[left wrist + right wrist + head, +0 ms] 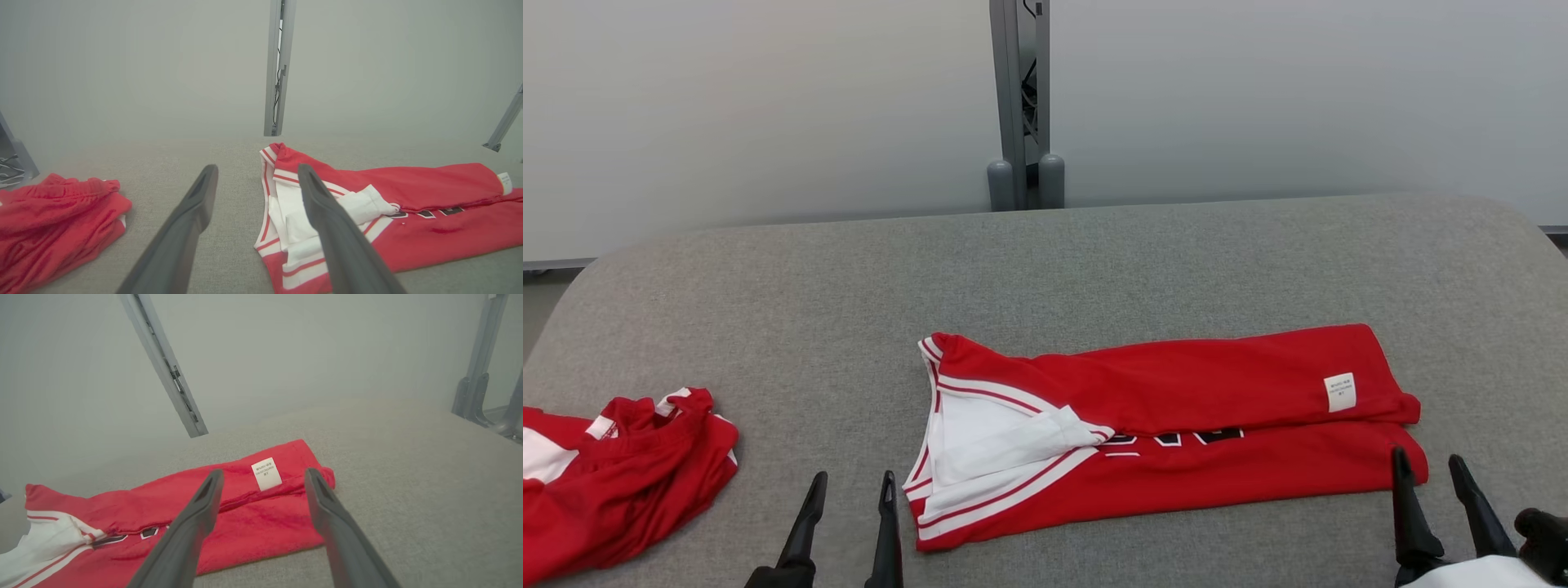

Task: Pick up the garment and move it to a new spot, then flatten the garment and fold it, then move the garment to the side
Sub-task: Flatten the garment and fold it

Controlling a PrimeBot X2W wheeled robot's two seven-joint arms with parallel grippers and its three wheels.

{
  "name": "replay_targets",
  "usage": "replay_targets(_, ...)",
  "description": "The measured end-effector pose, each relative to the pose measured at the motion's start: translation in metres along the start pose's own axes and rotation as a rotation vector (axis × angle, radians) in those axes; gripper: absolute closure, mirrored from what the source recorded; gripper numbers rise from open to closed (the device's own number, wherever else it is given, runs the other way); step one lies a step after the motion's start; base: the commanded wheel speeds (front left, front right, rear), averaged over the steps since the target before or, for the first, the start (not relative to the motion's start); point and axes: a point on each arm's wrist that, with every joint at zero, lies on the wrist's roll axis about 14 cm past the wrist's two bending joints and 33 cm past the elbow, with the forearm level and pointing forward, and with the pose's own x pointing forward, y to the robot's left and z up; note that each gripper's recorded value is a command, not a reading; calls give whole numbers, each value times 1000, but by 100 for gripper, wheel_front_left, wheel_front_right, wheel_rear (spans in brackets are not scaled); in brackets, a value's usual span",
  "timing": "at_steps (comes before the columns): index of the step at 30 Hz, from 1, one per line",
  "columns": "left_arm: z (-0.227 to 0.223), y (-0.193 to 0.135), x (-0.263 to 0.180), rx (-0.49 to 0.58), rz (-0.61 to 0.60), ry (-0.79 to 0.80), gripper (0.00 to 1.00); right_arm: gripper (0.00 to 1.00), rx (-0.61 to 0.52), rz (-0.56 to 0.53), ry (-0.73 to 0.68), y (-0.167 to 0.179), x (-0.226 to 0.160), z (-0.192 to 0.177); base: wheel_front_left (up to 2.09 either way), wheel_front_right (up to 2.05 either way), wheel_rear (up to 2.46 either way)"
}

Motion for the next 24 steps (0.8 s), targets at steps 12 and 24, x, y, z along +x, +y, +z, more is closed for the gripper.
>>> replay_targets(12,-11,-11,7,-6,-47,33,0,0,55,-174,198,-54,42,-37,0,0,0)
replay_targets(24,-33,-12,15,23,-60,102,0,0,90,-248,325,-65,86,-60,0,0,0)
